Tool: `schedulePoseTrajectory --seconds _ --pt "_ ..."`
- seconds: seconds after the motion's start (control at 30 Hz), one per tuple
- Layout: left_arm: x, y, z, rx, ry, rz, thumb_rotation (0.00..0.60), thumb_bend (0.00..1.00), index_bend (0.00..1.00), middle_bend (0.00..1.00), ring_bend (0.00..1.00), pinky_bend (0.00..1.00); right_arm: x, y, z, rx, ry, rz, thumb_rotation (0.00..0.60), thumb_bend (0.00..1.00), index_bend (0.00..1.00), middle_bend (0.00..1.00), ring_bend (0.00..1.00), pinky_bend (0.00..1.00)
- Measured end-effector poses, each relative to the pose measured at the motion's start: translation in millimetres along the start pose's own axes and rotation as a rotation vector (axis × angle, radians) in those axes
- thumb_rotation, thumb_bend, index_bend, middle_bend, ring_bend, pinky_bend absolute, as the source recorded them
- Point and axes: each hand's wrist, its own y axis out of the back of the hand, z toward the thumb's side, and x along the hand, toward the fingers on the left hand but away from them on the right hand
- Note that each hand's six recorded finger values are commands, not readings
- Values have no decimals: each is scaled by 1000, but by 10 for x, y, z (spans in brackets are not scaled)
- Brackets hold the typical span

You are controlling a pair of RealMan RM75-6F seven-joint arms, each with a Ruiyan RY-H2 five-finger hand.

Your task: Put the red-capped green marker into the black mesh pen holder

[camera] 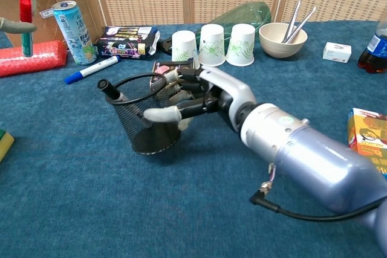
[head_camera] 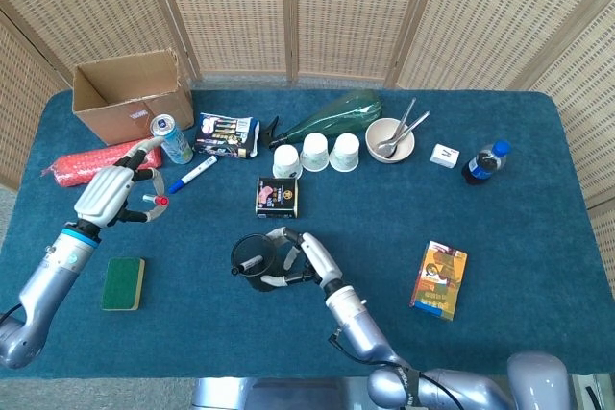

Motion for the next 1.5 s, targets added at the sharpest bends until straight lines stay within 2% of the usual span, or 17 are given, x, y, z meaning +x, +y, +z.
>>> schedulePoseTrajectory --seconds 0.3,0.4,0.47,0.53,0.63,0.87,1.07,1.17,1.27,1.37,1.5 --pt "5 -12 9 -6 -1 -4 600 395 655 0 0 218 -126 -69 -90 56 -15 -23 600 190 433 433 306 546" --pt "15 -18 11 -6 -1 -5 600 395 655 0 0 218 -150 -47 -139 67 -23 -39 600 169 409 406 273 531" --pt "21 -21 18 -9 -3 -5 600 395 655 0 0 218 -152 -25 -169 69 -27 -47 600 133 321 319 196 473" --pt "24 -28 23 -7 -4 -6 600 395 655 0 0 218 -146 -10 -194 71 -29 -49 600 84 177 172 80 390" --pt "28 -35 30 -9 -5 -7 600 395 655 0 0 218 -126 -3 -198 70 -20 -33 600 47 55 46 4 321" --pt "26 -32 37 -8 -5 -5 600 395 655 0 0 218 -45 143 -125 127 40 -28 600 28 1 0 0 265" --pt "30 -5 51 -12 -8 0 600 395 656 0 0 218 116 353 -77 175 75 -41 600 0 0 0 0 251" --pt "30 4 85 -18 -16 0 600 395 657 0 0 218 230 522 -38 211 97 -59 600 0 0 0 0 282" --pt "31 14 134 -26 -26 1 600 395 655 0 0 218 377 746 5 248 120 -92 600 0 0 0 0 324" --pt "38 16 194 -39 -38 2 600 395 655 0 0 218 541 1012 33 298 133 -127 600 0 0 0 0 326" --pt "44 -7 281 -50 -56 -3 600 395 654 0 0 218 807 1467 48 386 134 -196 600 0 0 4 0 327"
